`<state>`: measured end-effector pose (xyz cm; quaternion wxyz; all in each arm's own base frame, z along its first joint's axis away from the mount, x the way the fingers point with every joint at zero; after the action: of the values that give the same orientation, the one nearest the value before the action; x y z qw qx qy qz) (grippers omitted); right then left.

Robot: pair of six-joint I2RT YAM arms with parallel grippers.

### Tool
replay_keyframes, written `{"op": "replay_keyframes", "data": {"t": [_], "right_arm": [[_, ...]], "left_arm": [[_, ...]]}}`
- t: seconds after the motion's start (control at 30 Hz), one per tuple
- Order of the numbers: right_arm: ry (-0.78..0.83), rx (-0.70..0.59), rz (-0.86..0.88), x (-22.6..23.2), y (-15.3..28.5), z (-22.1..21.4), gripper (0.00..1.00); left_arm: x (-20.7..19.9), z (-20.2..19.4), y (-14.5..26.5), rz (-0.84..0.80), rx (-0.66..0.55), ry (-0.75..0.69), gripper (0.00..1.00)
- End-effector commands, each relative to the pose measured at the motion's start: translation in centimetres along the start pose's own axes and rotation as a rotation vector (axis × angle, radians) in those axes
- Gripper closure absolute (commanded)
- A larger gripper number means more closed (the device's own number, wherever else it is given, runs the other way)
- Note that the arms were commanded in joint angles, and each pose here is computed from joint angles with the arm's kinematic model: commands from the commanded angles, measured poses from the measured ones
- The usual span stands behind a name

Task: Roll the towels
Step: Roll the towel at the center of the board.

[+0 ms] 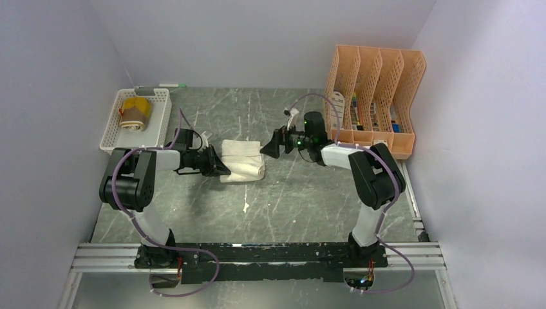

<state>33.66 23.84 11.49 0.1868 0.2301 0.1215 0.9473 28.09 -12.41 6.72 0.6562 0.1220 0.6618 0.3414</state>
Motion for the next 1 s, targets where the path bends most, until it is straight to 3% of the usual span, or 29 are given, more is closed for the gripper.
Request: {"op": "replay_keyframes", "data": {"t": [0.0, 0.17, 0.4, 0.7, 0.97], "right_arm": [[0.129, -0.186, -0.138, -1.5, 1.3, 4.9, 0.0], [0.34, -0.174, -0.007, 1.3, 0.9, 5.1, 0.0], [0.67, -0.206, 0.155, 6.5, 1.1, 1.0, 0.0], [0.79, -0.18, 0.281, 6.8, -0.1, -1.8, 0.0], [0.691, -0.062, 0.258, 5.3, -1.7, -4.2, 0.0]], "left_arm": [[0.9, -0.3, -0.5, 0.053, 0.016, 0.003, 0.83], [1.0, -0.3, -0.5, 0.054, 0.019, 0.005, 0.83], [1.2, -0.3, -0.7, 0.051, 0.029, 0.01, 0.83], [1.2, -0.4, -0.7, 0.05, 0.032, 0.009, 0.83], [1.3, -0.5, -0.7, 0.053, 0.036, 0.012, 0.84]]}}
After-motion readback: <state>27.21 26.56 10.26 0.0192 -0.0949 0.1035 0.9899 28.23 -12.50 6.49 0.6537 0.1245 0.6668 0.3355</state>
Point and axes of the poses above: each gripper's point midway between its finger pads, its own y axis back along the fingers, its own x axis along the line the jaws close on, z = x × y, the point moved 7 cm from there along y, back along the fingers, and after that the axes turned 7 degrees about y, right-handed, at the moved point
